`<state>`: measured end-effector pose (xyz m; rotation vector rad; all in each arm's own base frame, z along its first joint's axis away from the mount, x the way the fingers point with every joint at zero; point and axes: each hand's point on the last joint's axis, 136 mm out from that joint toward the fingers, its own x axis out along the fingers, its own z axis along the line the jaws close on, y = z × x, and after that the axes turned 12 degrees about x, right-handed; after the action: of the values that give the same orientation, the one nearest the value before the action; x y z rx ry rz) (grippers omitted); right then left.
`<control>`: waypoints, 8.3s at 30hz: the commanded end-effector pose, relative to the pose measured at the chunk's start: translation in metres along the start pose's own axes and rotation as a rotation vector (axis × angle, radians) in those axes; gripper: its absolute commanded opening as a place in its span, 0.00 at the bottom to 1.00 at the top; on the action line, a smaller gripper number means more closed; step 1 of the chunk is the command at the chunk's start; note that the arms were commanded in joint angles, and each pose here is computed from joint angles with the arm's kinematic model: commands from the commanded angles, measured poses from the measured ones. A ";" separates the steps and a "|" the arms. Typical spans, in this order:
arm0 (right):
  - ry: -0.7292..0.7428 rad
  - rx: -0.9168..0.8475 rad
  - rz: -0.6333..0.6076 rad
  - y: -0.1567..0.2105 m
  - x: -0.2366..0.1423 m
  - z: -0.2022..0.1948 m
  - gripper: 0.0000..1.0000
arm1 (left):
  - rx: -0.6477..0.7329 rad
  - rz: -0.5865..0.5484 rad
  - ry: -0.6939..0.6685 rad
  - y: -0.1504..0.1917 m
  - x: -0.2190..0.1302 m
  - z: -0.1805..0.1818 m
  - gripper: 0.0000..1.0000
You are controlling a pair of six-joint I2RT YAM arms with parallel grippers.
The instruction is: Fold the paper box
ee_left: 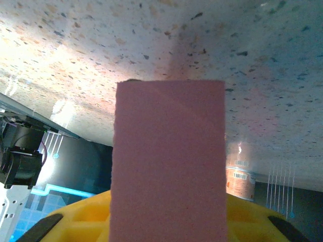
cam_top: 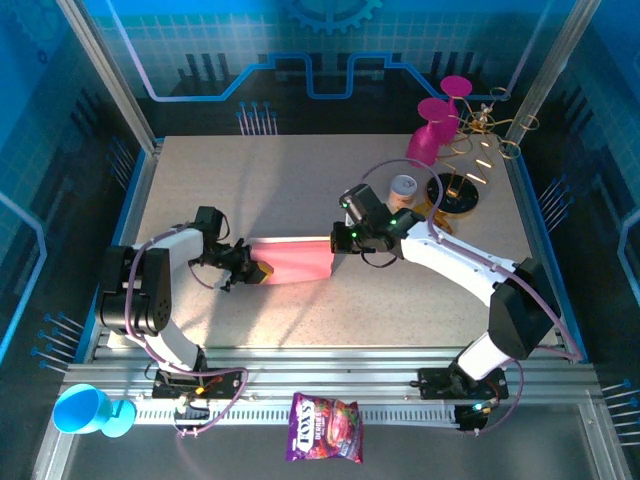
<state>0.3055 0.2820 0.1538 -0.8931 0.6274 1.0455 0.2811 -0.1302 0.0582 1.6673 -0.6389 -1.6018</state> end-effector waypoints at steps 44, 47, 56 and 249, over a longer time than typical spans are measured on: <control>0.147 -0.176 -0.056 0.010 0.017 -0.018 0.00 | 0.663 -0.554 0.081 0.008 -0.131 0.020 0.74; 0.142 -0.185 -0.052 0.009 0.019 -0.016 0.00 | 0.949 -0.710 0.024 0.024 -0.166 0.016 0.56; 0.135 -0.191 -0.037 0.010 0.021 -0.013 0.00 | 1.694 -0.758 -0.309 0.066 -0.160 0.018 0.38; -0.083 -0.386 -0.351 -0.038 0.012 0.033 0.00 | 1.879 -0.594 0.087 0.093 -0.054 -0.022 0.00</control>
<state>0.3585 0.2751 0.1456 -1.2711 0.3644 0.8477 0.3057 -0.1200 0.1433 3.2659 -2.1087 -1.3248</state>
